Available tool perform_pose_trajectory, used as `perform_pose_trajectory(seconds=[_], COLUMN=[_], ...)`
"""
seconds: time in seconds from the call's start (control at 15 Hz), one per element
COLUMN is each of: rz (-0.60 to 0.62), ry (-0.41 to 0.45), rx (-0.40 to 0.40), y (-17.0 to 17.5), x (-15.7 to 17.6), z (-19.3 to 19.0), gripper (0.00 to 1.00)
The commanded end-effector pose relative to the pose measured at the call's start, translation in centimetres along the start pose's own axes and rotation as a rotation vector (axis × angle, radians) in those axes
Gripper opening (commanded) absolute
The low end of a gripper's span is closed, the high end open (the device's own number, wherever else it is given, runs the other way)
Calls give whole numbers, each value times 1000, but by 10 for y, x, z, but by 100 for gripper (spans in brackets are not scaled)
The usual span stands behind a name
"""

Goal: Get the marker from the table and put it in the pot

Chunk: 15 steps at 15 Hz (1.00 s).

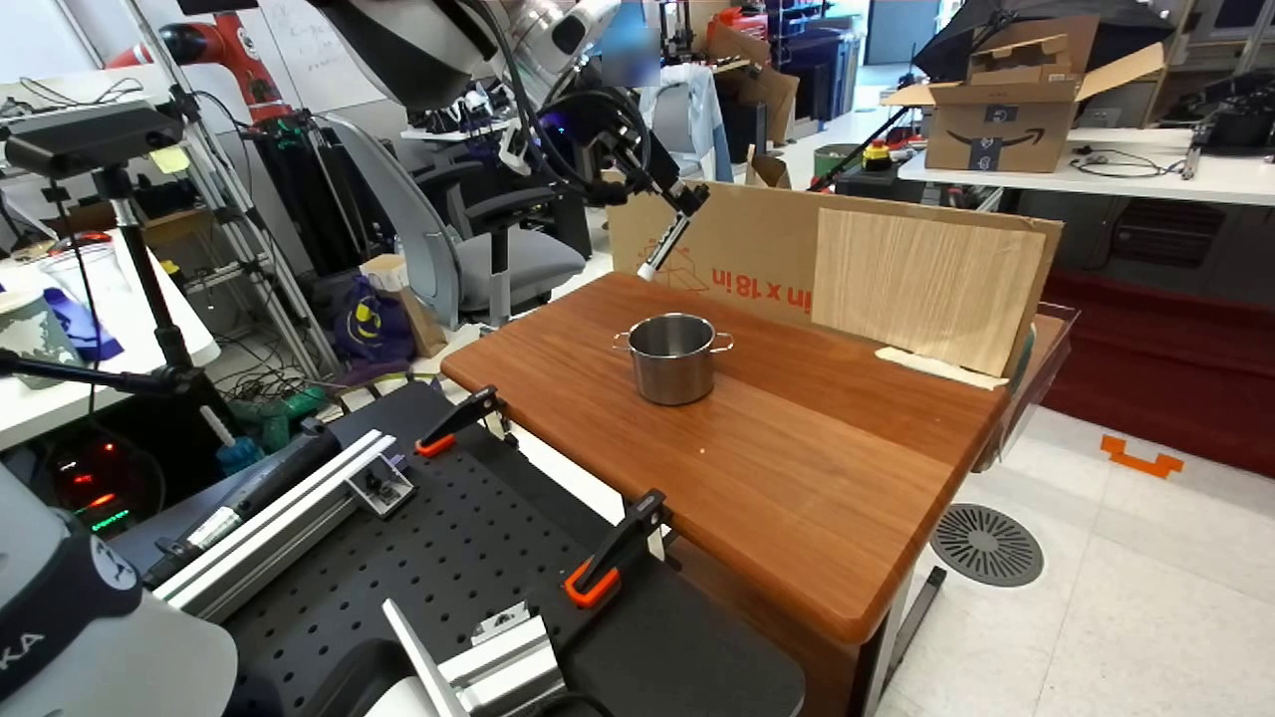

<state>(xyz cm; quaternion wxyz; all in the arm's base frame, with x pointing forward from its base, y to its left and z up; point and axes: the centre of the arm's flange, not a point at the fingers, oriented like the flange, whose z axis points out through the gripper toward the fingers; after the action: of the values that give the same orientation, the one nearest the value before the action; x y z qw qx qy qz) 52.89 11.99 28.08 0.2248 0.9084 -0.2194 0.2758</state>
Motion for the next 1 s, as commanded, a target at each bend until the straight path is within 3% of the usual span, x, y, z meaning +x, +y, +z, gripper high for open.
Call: perform_pose_trajectory(seconds=[0.0, 0.93], rz=[44, 40], ry=[42, -23], rx=[-23, -85], y=[12, 15], x=[-14, -37], z=[5, 48], gripper=[5, 5])
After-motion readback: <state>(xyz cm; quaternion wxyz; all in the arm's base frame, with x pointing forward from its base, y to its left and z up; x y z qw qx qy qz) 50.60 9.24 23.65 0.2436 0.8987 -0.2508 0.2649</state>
